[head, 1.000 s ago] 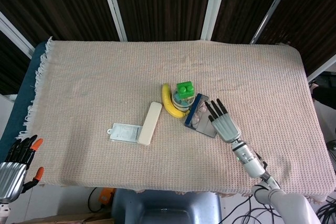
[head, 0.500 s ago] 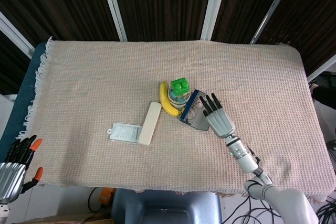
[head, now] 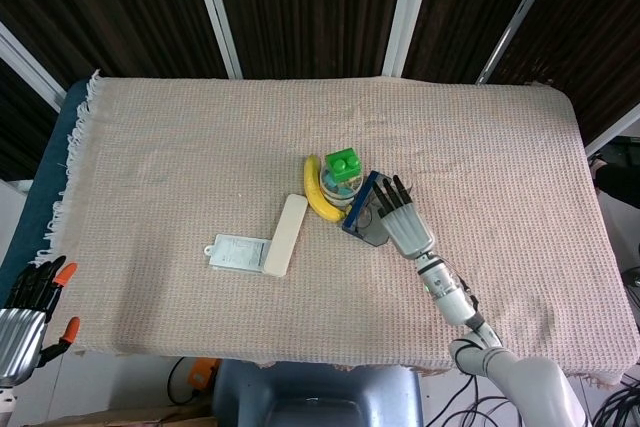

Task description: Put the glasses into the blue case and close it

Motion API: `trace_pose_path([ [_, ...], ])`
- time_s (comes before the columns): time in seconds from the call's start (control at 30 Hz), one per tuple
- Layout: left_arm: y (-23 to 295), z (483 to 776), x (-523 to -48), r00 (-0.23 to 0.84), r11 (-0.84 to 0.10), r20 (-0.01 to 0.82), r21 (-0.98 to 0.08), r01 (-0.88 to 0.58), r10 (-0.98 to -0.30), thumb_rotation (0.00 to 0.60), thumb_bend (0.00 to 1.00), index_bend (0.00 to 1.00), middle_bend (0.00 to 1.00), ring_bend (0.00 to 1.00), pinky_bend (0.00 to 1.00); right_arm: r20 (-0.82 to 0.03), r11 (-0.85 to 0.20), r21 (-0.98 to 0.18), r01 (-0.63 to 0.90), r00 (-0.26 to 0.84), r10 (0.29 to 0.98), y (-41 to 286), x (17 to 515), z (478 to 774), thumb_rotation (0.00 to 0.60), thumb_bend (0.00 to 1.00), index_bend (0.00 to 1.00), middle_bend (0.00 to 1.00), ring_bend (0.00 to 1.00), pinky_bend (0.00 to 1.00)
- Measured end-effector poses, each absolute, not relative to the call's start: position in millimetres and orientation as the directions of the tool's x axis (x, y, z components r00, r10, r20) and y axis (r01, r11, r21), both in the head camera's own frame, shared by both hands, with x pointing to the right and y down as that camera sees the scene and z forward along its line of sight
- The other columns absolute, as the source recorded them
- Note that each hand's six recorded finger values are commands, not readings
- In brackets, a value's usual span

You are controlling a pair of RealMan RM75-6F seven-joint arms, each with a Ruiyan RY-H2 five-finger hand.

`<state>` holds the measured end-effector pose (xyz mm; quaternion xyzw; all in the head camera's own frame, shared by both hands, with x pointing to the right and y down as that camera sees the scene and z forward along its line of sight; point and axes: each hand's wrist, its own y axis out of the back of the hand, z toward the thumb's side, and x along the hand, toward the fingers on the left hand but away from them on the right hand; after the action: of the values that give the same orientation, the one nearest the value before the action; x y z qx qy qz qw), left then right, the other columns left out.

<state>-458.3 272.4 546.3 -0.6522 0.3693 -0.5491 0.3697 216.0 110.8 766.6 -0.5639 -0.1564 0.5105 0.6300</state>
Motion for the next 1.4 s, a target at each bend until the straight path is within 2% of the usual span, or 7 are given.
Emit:
trace_pose_path([
  [0.33,273.0,546.6,-456.3,0.136,-0.458,0.446,-0.886,-0.076,-0.885,0.6,0.41,0.0,0.0,0.0,0.02,-0.354,-0.147,-0.887,-0.437,0.442,0.824,117.9,227.6,759.0,0.6,0.57,0.77,0.18,0.0,0.01],
  [0.63,273.3,545.7,-456.6,0.139,-0.458,0.445,-0.885,-0.083,-0.885,0.6,0.41,0.0,0.0,0.0,0.02,-0.364,-0.153,-0.892,-0.426,0.474,0.802,148.2,259.0,746.4,0.6,0.58,0.77,0.18,0.0,0.01],
  [0.87,273.4,544.3,-458.1,0.135,-0.455,0.442,-0.886,-0.088,-0.887,0.6,0.41,0.0,0.0,0.0,0.02,-0.372,-0.186,-0.906,-0.38,0.503,0.78,175.4,286.2,717.3,0.6,0.57,0.77,0.19,0.0,0.01],
  [1.1,275.1,543.6,-459.4,0.137,-0.455,0.442,-0.886,-0.089,-0.886,0.6,0.41,0.0,0.0,0.0,0.02,-0.35,-0.176,-0.918,-0.356,0.517,0.781,178.4,293.6,693.8,0.6,0.57,0.77,0.19,0.0,0.01],
  [1.4,278.2,543.4,-461.9,0.138,-0.461,0.447,-0.883,-0.086,-0.884,0.6,0.41,0.0,0.0,0.0,0.02,-0.392,-0.219,-0.902,-0.372,0.493,0.777,166.0,274.2,704.9,0.6,0.57,0.77,0.19,0.0,0.0],
])
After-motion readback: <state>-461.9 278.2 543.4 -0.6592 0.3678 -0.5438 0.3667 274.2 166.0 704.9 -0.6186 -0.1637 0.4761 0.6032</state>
